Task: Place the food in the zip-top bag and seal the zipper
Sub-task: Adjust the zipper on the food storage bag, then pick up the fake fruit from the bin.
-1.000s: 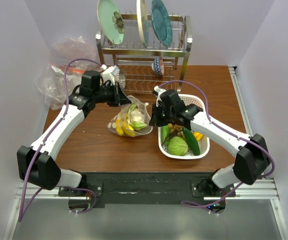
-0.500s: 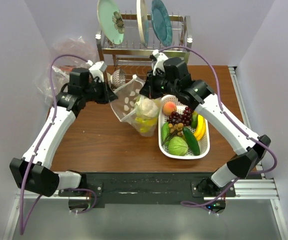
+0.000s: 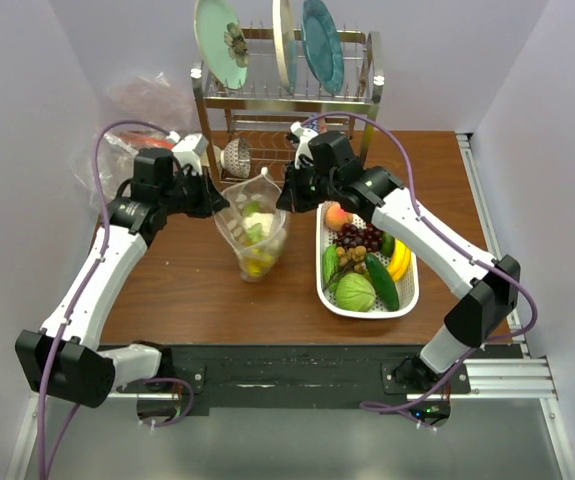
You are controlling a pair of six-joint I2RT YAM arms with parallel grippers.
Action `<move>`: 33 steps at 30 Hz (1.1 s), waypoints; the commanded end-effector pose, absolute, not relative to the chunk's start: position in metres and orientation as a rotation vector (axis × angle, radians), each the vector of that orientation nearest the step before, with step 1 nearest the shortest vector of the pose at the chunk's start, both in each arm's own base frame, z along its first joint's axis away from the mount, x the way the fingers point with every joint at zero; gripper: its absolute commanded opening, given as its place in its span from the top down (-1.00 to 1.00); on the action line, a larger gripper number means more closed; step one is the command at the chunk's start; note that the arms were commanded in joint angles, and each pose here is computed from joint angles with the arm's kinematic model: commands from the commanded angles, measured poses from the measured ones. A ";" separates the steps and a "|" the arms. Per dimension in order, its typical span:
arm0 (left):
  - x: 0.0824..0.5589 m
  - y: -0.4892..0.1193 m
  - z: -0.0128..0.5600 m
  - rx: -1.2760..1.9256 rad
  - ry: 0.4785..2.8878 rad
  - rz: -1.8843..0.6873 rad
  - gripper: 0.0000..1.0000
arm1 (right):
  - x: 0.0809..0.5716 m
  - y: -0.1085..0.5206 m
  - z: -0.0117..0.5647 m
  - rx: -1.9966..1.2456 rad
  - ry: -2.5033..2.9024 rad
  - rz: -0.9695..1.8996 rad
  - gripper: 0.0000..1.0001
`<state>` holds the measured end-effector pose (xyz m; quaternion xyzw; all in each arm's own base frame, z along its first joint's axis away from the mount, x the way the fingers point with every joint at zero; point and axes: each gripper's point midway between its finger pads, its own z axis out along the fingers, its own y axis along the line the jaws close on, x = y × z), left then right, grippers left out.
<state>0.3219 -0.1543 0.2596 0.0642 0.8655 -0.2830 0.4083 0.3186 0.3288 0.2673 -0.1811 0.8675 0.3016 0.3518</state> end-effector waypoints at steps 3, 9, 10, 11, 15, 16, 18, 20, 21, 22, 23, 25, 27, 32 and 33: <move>0.332 -0.156 0.267 0.207 2.077 -0.714 1.00 | 0.314 0.328 0.279 -0.448 2.157 0.833 0.41; 0.333 -0.160 0.270 0.228 2.048 -0.732 1.00 | 0.304 0.290 0.292 -0.413 2.123 0.698 0.20; 0.333 -0.160 0.271 0.229 2.043 -0.736 1.00 | 0.300 0.282 0.289 -0.424 2.138 0.660 0.18; 0.332 -0.161 0.271 0.232 2.042 -0.743 1.00 | 0.298 0.273 0.283 -0.418 2.152 0.617 0.18; 0.332 -0.165 0.275 0.239 2.020 -0.767 1.00 | 0.284 0.237 0.271 -0.398 2.186 0.477 0.17; 0.333 -0.165 0.276 0.242 2.014 -0.772 1.00 | 0.279 0.226 0.273 -0.391 2.184 0.449 0.17; 0.332 -0.167 0.278 0.249 2.009 -0.784 1.00 | 0.279 0.205 0.262 -0.334 2.203 0.349 0.17; 0.331 -0.168 0.280 0.253 2.004 -0.794 1.00 | 0.273 0.190 0.250 -0.307 2.252 0.310 0.16; 0.331 -0.168 0.280 0.253 2.004 -0.795 1.00 | 0.272 0.185 0.245 -0.295 2.268 0.294 0.16; 0.331 -0.169 0.280 0.253 2.001 -0.797 1.00 | 0.271 0.179 0.237 -0.291 2.287 0.264 0.15; 0.331 -0.169 0.280 0.253 1.999 -0.798 1.00 | 0.271 0.176 0.232 -0.287 2.297 0.250 0.15; 0.330 -0.169 0.281 0.253 1.988 -0.798 1.00 | 0.276 0.172 0.226 -0.276 2.305 0.218 0.01; 0.328 -0.168 0.280 0.254 1.983 -0.794 1.00 | 0.287 0.169 0.216 -0.263 2.324 0.169 -0.13; 0.327 -0.166 0.284 0.258 1.956 -0.785 0.97 | 0.326 0.170 0.199 -0.240 2.348 0.072 -0.56; 0.326 -0.166 0.286 0.261 1.952 -0.788 0.97 | 0.337 0.171 0.188 -0.240 2.362 0.051 -0.62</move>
